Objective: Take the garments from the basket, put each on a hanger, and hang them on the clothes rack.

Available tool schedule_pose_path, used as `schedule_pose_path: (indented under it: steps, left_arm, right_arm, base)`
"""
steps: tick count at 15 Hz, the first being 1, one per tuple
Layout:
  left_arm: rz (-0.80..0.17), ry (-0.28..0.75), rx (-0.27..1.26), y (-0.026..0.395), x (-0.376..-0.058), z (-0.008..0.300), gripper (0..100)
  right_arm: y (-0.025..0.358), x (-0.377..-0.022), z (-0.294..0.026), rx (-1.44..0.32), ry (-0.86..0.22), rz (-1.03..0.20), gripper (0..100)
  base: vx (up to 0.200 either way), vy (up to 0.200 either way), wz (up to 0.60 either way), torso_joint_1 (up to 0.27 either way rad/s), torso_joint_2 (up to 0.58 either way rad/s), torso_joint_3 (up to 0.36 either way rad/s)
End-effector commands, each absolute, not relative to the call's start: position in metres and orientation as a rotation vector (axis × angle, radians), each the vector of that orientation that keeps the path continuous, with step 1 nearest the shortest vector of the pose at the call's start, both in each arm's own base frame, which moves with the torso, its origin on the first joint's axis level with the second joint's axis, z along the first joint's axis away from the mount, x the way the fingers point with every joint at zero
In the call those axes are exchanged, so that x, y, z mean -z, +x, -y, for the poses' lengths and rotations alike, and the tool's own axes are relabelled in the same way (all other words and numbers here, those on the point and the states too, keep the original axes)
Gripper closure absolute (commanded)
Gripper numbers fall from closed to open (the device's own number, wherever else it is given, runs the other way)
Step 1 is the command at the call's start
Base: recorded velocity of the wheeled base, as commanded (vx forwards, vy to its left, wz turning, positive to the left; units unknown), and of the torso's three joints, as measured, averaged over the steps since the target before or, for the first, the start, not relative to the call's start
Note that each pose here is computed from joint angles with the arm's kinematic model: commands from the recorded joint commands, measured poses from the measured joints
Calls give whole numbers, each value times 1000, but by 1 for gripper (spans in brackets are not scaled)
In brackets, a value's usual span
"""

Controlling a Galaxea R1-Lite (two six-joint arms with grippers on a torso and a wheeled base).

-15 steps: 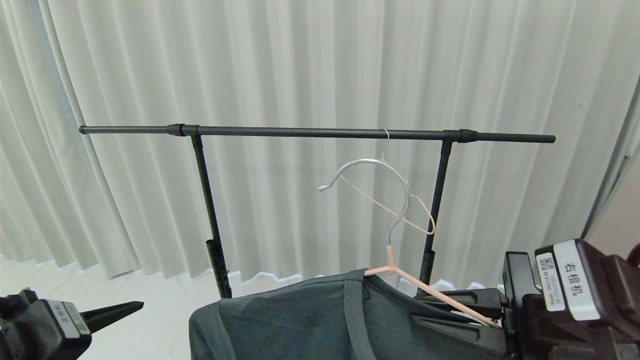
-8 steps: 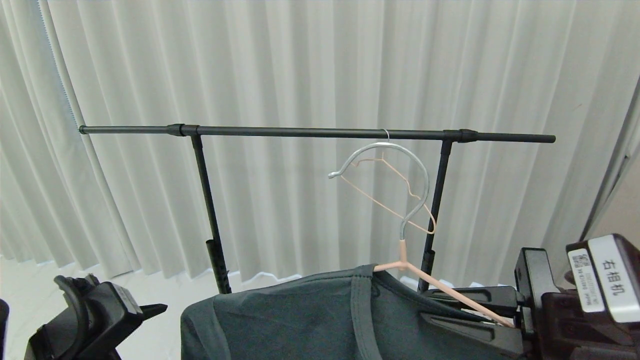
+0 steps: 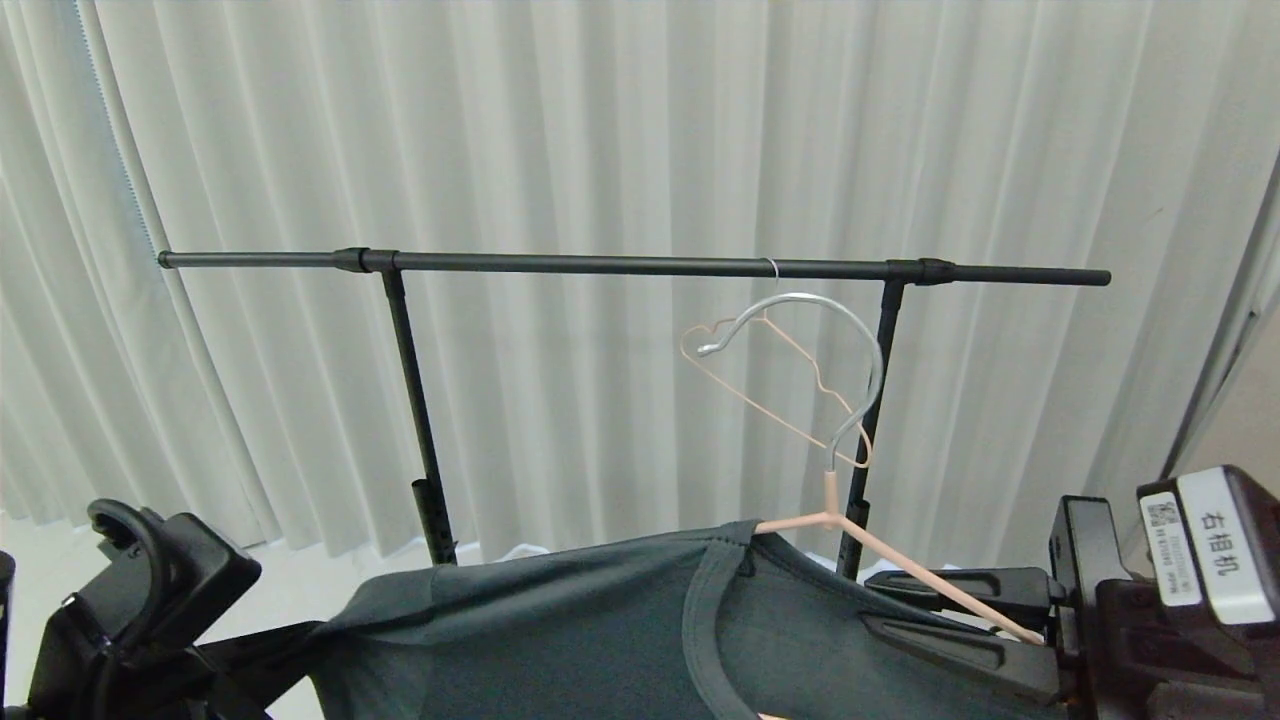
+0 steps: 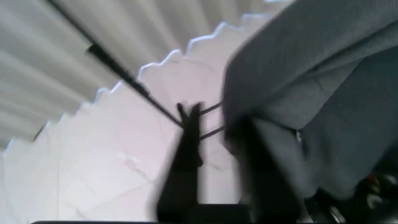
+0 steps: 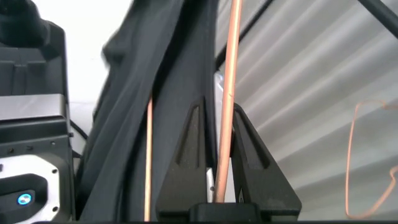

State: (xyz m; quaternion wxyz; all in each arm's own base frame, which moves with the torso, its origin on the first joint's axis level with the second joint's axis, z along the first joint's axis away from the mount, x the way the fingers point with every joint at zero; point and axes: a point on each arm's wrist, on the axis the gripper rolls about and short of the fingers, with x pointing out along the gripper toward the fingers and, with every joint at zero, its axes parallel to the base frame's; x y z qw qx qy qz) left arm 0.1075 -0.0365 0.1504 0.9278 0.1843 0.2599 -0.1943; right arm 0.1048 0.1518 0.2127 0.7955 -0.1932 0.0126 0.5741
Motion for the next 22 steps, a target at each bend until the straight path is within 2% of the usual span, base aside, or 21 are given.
schedule_pose_path:
  steps: [1, 7, 8, 10, 15, 18, 22]
  left_arm:
    - [-508, 357, 337, 105, -155, 29, 100]
    - [-479, 371, 367, 102, -158, 31, 100]
    - [-476, 370, 366, 102, -159, 31, 0]
    - [-464, 366, 365, 102, -161, 31, 0]
    - [-417, 358, 355, 105, -174, 32, 0]
    - [-340, 358, 337, 113, -183, 34, 0]
    - [-344, 367, 290, 114, -183, 33, 0]
  right_arm:
    - [108, -213, -148, -1209, -413, -30, 100]
    - [110, -214, -148, -1195, -410, -30, 100]
    - [112, -213, -148, -1190, -412, -34, 100]
    - [117, -214, -147, -1159, -412, -39, 100]
    - [153, -211, -131, -955, -412, -121, 100]
    - [174, -210, -136, -877, -419, -162, 100]
    - [186, -207, -145, -854, -429, -184, 100]
  base:
    - [0, 0, 0, 0, 0, 0]
    - [0, 0, 0, 0, 0, 0]
    - [0, 0, 0, 0, 0, 0]
    - [0, 0, 0, 0, 0, 0]
    - [0, 0, 0, 0, 0, 0]
    - [0, 0, 0, 0, 0, 0]
    - [0, 50, 0, -1, 1, 2]
